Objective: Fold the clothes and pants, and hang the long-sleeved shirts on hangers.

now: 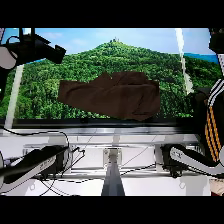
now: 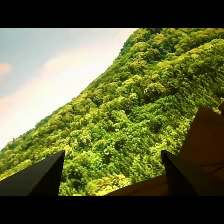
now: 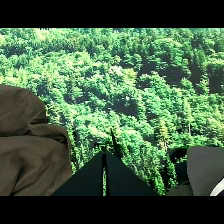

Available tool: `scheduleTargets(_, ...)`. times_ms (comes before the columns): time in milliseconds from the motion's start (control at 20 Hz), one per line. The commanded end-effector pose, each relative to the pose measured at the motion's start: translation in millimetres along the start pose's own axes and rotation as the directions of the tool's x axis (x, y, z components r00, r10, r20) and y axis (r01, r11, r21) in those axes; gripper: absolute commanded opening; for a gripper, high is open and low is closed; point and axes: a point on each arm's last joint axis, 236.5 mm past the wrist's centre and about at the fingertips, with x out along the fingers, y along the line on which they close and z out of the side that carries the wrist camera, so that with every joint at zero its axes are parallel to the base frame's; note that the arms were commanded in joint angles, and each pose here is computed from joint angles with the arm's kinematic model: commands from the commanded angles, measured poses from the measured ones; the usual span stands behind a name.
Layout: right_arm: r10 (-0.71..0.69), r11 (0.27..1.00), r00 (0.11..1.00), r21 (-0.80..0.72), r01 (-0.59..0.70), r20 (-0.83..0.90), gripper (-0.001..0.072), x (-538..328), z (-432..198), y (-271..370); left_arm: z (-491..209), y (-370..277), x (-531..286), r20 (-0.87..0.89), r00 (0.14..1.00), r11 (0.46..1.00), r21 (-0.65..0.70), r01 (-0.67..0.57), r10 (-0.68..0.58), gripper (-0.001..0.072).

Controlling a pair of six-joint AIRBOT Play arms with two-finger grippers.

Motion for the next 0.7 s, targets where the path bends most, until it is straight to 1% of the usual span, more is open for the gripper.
scheduleTargets(0,0.002,1.000,1.000,-0.001,-0.002,0.001,0.0013,-0.2,0.2,0.8,0.0,0.6,-0.4,0.000,1.000,1.000,0.000,-0.001,0.001,0.0695)
scheduleTargets(300,0.011,1.000,0.999,0.004,-0.011,0.030,0.0013,-0.4,7.1,3.0,0.7,-1.0,-0.3,0.003,1.000,1.000,-0.005,0.004,-0.004,0.0695)
scheduleTargets(400,0.011,0.996,0.998,0.085,-0.016,0.069,0.0014,0.2,16.8,2.6,7.3,-12.9,-0.7,0.030,0.998,0.997,-0.053,0.055,-0.054,0.0695)
scheduleTargets(450,0.013,0.995,0.998,0.096,-0.018,0.054,0.0013,1.7,13.6,3.1,12.1,-20.9,-1.5,0.051,0.995,0.992,-0.085,0.091,-0.087,0.0695)
scheduleTargets(550,0.005,0.998,1.000,0.060,-0.004,-0.020,0.0013,7.9,-4.0,0.4,21.2,-39.5,-5.0,0.089,0.982,0.971,-0.161,0.179,-0.166,0.0696)
scheduleTargets(650,0.000,0.998,0.983,0.056,0.011,-0.184,0.0013,27.0,-46.7,-4.7,20.1,-54.1,-8.1,0.084,0.970,0.952,-0.192,0.240,-0.227,0.0696)
